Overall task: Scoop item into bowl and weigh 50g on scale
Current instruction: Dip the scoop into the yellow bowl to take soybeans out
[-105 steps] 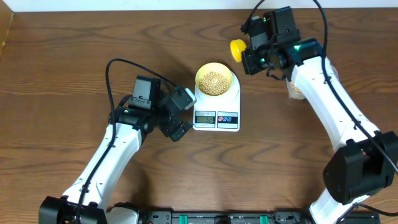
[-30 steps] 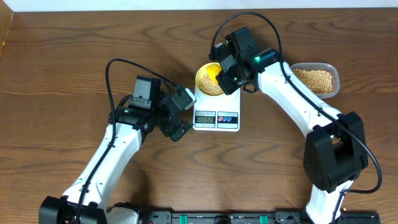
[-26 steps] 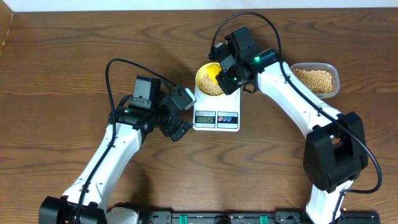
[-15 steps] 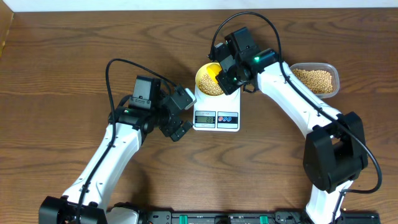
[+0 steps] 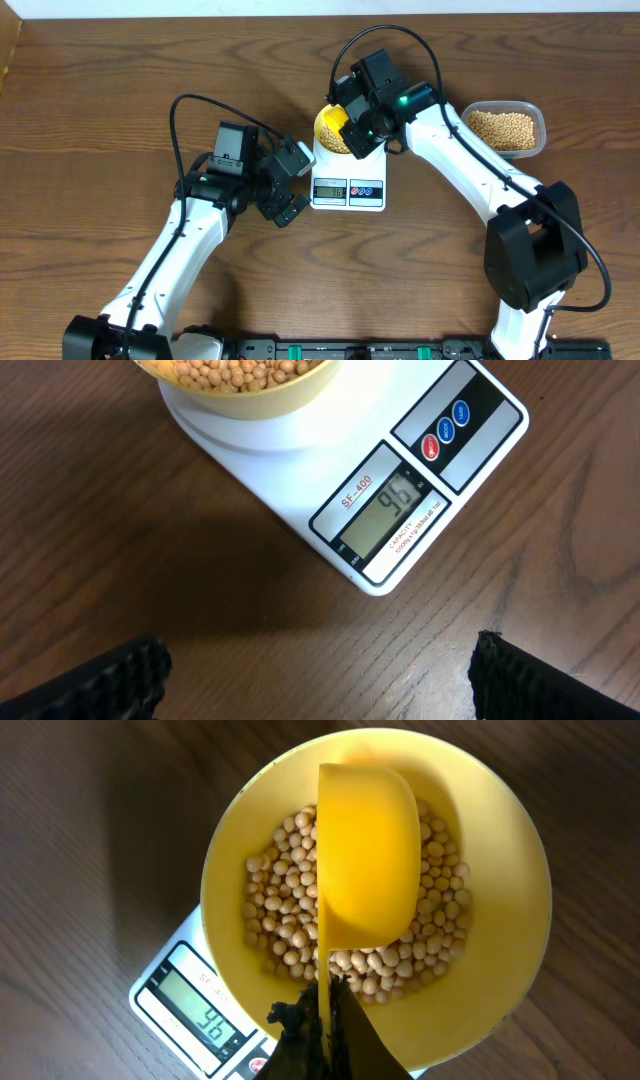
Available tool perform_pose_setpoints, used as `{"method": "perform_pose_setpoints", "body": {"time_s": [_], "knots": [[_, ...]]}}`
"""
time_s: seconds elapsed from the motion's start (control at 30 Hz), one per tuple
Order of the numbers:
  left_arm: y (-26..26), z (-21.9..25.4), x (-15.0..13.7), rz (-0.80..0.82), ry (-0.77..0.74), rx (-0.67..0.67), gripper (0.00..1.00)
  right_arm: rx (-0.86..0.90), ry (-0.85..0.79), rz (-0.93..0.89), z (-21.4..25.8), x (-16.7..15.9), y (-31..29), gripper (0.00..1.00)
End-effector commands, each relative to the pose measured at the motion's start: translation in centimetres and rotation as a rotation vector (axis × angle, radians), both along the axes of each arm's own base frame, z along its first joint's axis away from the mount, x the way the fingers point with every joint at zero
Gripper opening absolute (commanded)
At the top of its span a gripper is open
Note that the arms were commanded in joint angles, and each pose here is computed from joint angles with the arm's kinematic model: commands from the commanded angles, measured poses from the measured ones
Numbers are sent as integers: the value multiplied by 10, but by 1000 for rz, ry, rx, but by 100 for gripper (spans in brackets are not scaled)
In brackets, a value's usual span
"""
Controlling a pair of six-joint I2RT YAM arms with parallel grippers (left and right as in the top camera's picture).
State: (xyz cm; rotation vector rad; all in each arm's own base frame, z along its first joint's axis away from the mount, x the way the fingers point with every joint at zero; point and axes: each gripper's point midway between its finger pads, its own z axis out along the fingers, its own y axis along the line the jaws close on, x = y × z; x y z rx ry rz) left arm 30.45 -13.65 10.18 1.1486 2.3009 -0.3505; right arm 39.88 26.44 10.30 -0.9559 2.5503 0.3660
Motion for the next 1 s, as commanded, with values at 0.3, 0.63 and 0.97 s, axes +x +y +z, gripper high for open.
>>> {"method": "perform_pose_setpoints", "body": {"time_s": [0.3, 0.63, 0.97], "knots": [[0, 5, 0, -12, -17, -9, 97, -7, 28, 1, -5, -7, 1, 1], [0, 5, 0, -13, -17, -9, 98, 29, 50, 31, -4, -13, 8, 1], [0, 5, 0, -13, -17, -9, 98, 71, 74, 49, -2, -17, 14, 1]]}}
